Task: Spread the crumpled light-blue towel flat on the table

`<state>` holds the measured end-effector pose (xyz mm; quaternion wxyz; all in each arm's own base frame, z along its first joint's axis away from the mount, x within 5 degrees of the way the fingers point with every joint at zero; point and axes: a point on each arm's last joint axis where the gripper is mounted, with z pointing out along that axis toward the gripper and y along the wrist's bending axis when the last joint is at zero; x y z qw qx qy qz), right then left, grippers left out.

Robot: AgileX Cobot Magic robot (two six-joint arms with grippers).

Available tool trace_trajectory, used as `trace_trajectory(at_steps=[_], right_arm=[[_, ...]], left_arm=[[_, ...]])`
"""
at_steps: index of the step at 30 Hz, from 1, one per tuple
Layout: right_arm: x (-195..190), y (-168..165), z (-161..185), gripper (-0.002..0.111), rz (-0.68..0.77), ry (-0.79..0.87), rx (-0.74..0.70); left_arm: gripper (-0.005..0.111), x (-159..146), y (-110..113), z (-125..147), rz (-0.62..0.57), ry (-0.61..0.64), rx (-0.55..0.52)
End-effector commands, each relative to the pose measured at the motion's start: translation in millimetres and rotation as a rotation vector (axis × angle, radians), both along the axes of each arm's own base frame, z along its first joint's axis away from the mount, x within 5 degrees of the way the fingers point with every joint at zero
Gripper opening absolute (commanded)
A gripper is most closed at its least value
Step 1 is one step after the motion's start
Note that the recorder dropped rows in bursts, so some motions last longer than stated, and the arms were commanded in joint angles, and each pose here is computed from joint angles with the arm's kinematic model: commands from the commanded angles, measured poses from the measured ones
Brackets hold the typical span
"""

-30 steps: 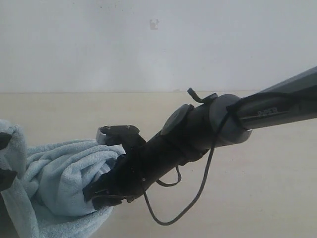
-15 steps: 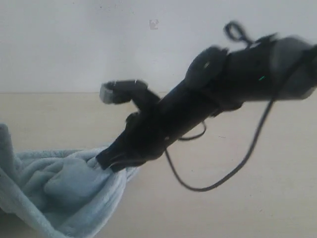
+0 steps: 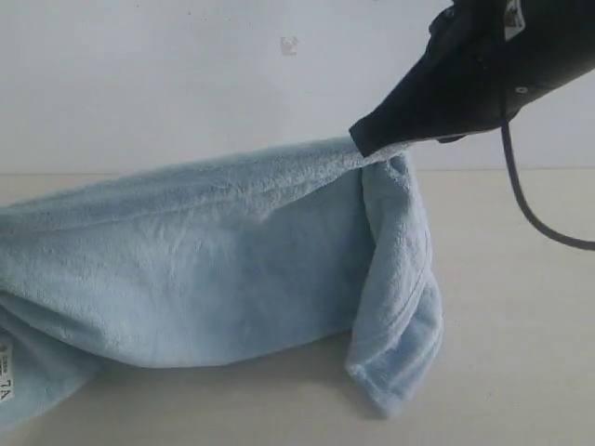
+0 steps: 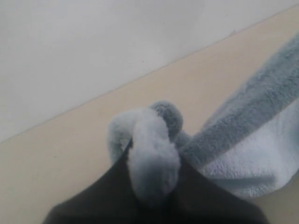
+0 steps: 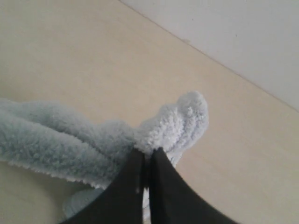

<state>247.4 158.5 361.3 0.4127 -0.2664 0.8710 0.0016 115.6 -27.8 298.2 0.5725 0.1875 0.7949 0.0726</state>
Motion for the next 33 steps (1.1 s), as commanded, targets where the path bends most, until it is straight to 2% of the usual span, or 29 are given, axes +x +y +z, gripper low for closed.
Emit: trace_trajectory(at_steps=[1, 3, 5, 8, 11, 15, 20, 22, 24, 25, 27, 28, 31, 33], right_arm=[[17, 19, -36, 0.002, 0.053, 0.11, -0.044], [26, 31, -64, 0.011, 0.102, 0.204, -0.088], [34, 38, -89, 0.026, 0.103, 0.283, -0.135], [43, 44, -126, 0.047, 0.061, 0.396, -0.188], [48, 47, -154, 0.057, 0.035, 0.482, -0.239], [52, 50, -177, 0.058, 0.032, 0.531, -0.274], [61, 53, -163, 0.058, 0.059, 0.418, -0.246], [73, 47, -155, 0.058, -0.005, 0.333, -0.182], [91, 31, -159, 0.058, -0.125, 0.321, -0.07], [95, 26, -163, 0.058, -0.132, 0.338, -0.065], [106, 10, -175, 0.058, -0.104, 0.41, -0.013], [112, 7, -177, 0.058, -0.062, 0.453, 0.095], [122, 9, -168, 0.058, 0.076, 0.508, 0.302], [122, 12, -178, 0.058, 0.162, 0.526, 0.304]], left_arm=[[0.004, 12, -8, -14, -0.04, 0.014, 0.098], [0.004, 20, -13, -22, -0.041, 0.064, 0.137], [0.004, 27, -18, -30, -0.047, 0.116, 0.16], [0.004, 34, -25, -38, -0.061, 0.16, 0.127], [0.004, 37, -28, -42, -0.07, 0.182, 0.126], [0.004, 40, -30, -45, -0.078, 0.188, 0.161], [0.004, 41, -30, -45, -0.086, 0.179, 0.184], [0.004, 41, -30, -45, -0.089, 0.177, 0.182], [0.004, 41, -31, -45, -0.095, 0.175, 0.179], [0.004, 41, -32, -44, -0.101, 0.172, 0.175], [0.004, 41, -35, -43, -0.13, 0.159, 0.16], [0.004, 41, -37, -43, -0.149, 0.151, 0.148], [0.004, 41, -39, -43, -0.158, 0.158, 0.114], [0.004, 41, -39, -43, -0.158, 0.158, 0.114]])
